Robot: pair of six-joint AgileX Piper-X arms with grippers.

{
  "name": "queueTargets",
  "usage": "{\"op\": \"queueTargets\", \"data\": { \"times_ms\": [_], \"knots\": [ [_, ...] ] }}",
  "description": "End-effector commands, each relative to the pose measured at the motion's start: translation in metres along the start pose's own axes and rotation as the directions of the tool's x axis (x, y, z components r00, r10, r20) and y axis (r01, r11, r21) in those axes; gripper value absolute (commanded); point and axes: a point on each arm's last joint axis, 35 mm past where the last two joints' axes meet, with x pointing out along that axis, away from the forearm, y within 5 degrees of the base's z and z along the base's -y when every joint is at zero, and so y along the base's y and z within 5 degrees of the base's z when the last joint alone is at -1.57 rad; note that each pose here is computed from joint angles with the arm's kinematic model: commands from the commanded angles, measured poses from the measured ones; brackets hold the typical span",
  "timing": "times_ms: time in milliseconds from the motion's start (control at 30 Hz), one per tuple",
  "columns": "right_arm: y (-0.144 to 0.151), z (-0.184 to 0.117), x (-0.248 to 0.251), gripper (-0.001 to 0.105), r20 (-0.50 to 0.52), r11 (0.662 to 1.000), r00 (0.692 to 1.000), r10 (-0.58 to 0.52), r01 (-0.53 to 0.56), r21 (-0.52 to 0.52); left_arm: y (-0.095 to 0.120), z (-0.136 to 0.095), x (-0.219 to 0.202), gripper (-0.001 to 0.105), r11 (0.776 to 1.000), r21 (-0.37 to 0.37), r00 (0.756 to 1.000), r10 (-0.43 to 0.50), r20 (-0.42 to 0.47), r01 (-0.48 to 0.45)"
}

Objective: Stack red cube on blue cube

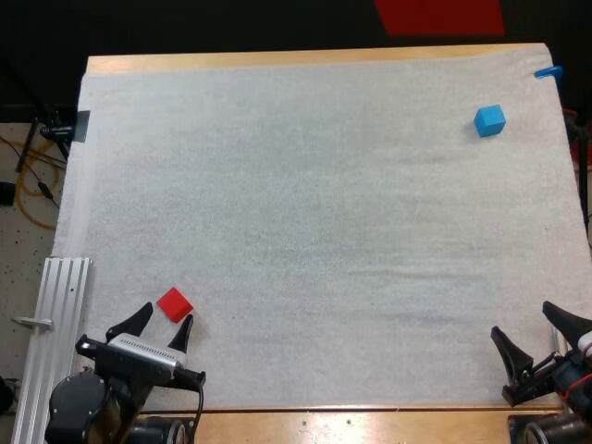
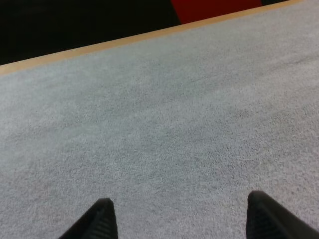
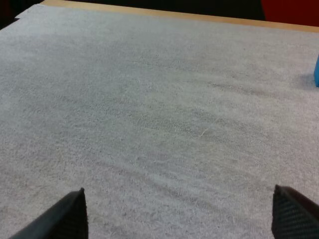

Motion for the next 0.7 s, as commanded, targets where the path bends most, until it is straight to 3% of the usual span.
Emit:
{"op": "queueTargets", "data": {
  "times_ms": [0, 333, 567, 667],
  "knots": [
    [0.0, 0.002, 0.001, 0.073, 0.001, 1.0, 1.0, 0.007, -0.007, -0.001, 0.0, 0.003, 0.001, 0.056, 1.0, -0.011, 1.0, 0.01, 0.005, -0.01],
    [-0.002, 0.001, 0.001, 0.073, -0.009, 0.999, 1.0, -0.028, 0.029, 0.021, 0.0, 0.004, -0.001, 0.056, 1.0, -0.01, 1.0, 0.011, 0.011, -0.011],
    [-0.009, 0.025, -0.003, 0.073, -0.021, 0.999, 0.999, -0.03, 0.031, 0.024, -0.009, 0.036, -0.038, 0.056, 0.997, 0.027, 0.987, 0.063, 0.146, -0.067],
    [-0.015, 0.042, -0.004, 0.073, -0.024, 0.999, 0.999, -0.031, 0.032, 0.024, -0.011, 0.053, -0.042, 0.056, 0.997, 0.02, 0.993, 0.068, 0.095, -0.07]
  ]
}}
